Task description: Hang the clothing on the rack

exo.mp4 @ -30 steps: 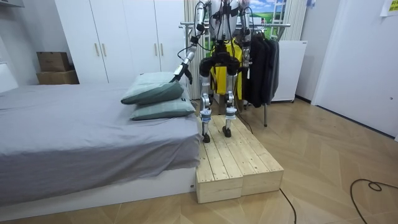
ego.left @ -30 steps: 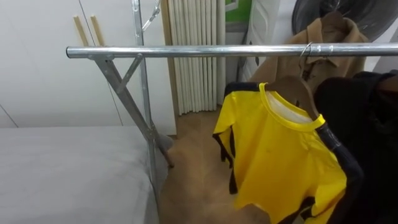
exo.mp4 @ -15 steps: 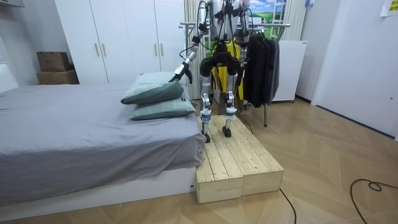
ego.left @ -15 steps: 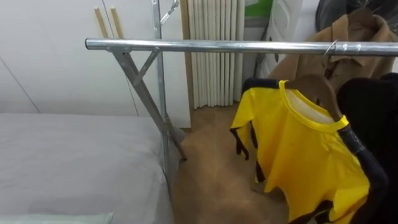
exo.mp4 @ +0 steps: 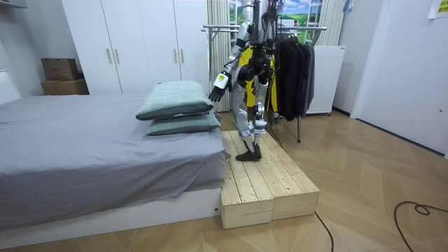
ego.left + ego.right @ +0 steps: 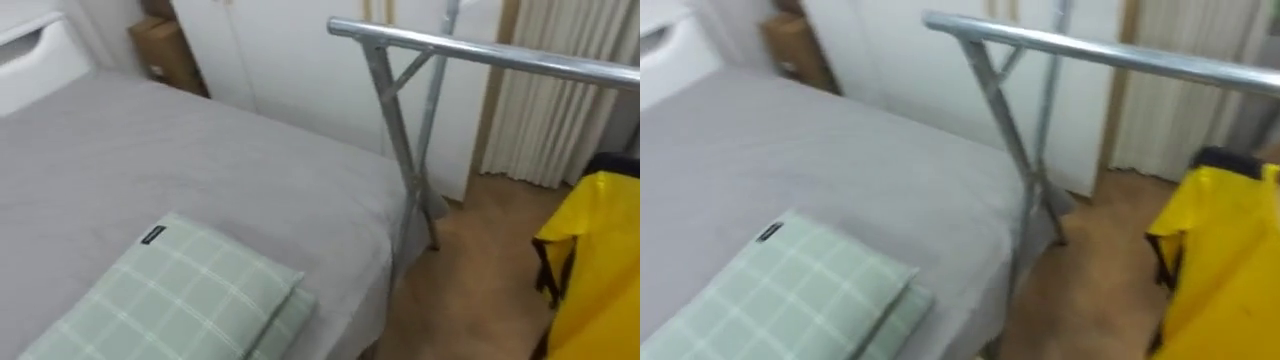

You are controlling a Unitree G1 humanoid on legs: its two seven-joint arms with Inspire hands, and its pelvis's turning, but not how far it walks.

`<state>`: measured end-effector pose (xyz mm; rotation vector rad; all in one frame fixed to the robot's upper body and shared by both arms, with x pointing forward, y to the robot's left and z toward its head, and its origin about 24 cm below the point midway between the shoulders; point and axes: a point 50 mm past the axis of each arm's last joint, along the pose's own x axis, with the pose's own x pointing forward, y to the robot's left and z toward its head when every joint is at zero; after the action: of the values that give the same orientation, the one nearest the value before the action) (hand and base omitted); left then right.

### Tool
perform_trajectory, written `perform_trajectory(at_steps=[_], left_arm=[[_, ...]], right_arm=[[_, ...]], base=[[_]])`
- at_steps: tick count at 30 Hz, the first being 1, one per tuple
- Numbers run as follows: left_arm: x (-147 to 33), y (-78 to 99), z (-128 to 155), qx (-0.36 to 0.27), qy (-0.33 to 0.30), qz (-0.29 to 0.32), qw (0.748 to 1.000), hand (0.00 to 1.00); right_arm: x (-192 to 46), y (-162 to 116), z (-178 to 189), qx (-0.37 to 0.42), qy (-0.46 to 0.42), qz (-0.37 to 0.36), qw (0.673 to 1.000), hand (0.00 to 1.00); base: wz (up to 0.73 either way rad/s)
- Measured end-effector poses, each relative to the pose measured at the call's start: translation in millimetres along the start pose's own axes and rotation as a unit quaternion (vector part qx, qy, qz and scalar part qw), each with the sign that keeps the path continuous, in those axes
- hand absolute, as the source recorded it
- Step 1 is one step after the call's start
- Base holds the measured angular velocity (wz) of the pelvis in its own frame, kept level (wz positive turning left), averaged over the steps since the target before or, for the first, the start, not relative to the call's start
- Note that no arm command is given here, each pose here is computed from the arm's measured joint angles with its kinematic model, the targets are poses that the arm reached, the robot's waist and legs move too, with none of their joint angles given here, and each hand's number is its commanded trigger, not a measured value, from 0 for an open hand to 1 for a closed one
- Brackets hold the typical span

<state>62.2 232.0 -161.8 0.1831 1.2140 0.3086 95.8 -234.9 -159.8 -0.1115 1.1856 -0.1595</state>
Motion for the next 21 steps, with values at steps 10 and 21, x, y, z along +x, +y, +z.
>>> perform_trajectory(at_steps=[10,21], left_arm=[[-1.5,-3.2,-9,-0.01,0.016,-0.03,0.999,0.0],[-1.6,6.7,-20,-0.035,0.036,-0.015,0.999,0.0]], right_arm=[[-2,-3,-14,0.004,0.022,-0.023,0.999,0.0],[-8,-9,-41,0.039,0.059,-0.046,0.996,0.0]], base=[[0.63],[0.68]])
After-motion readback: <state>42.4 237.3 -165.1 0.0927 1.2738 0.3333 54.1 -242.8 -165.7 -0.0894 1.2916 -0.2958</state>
